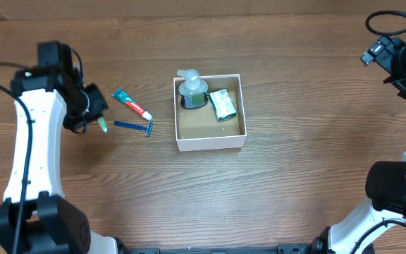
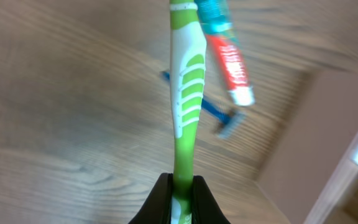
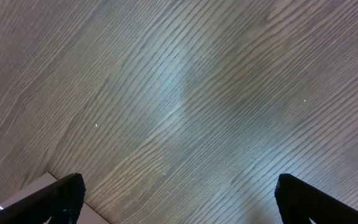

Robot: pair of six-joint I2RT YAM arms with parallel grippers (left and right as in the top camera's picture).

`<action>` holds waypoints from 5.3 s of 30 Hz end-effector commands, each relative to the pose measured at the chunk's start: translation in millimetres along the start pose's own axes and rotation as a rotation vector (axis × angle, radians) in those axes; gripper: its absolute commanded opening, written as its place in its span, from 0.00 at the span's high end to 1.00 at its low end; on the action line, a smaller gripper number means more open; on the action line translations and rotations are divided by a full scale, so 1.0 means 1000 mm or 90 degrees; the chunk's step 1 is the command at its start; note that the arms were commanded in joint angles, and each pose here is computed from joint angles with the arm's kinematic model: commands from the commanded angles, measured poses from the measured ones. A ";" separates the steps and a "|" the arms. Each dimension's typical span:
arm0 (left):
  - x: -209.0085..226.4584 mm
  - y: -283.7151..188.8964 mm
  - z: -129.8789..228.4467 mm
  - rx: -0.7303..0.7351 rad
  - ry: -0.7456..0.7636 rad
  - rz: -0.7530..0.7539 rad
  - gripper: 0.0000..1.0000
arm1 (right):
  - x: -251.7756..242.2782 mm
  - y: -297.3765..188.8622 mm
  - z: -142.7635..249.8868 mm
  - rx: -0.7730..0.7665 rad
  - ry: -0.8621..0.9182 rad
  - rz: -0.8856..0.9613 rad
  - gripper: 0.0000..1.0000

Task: Pack container
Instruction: 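Lift the toothbrush with the left gripper and carry it over the box, then lower the toothbrush into the box and open the left gripper, then raise the left gripper out of the box and move left, then lower the left gripper onto the Colgate toothpaste tube and grasp it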

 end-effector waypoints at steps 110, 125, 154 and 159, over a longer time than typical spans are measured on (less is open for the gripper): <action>-0.207 -0.047 0.094 -0.106 0.841 0.090 0.12 | 0.003 -0.006 -0.003 -0.028 0.002 -0.013 0.00; -0.163 -0.123 0.082 -0.123 0.487 0.090 0.00 | 0.003 -0.006 -0.003 -0.028 0.002 -0.013 0.00; -0.051 0.076 0.035 -0.002 -0.395 -0.128 0.00 | 0.003 -0.006 -0.003 -0.028 0.002 -0.013 0.00; -0.046 0.106 0.037 -0.023 -0.397 -0.101 0.00 | 0.003 -0.006 -0.003 -0.028 0.002 -0.013 0.00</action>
Point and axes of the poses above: each gripper's point midway between its finger pads, its own y axis out along the fingers, its own x axis along the line the jaws close on, z = x × y, the point moved 9 cm from there along -y, back along the fingers, and after that the axes turned 10 degrees about -y, right-handed, at the moved point
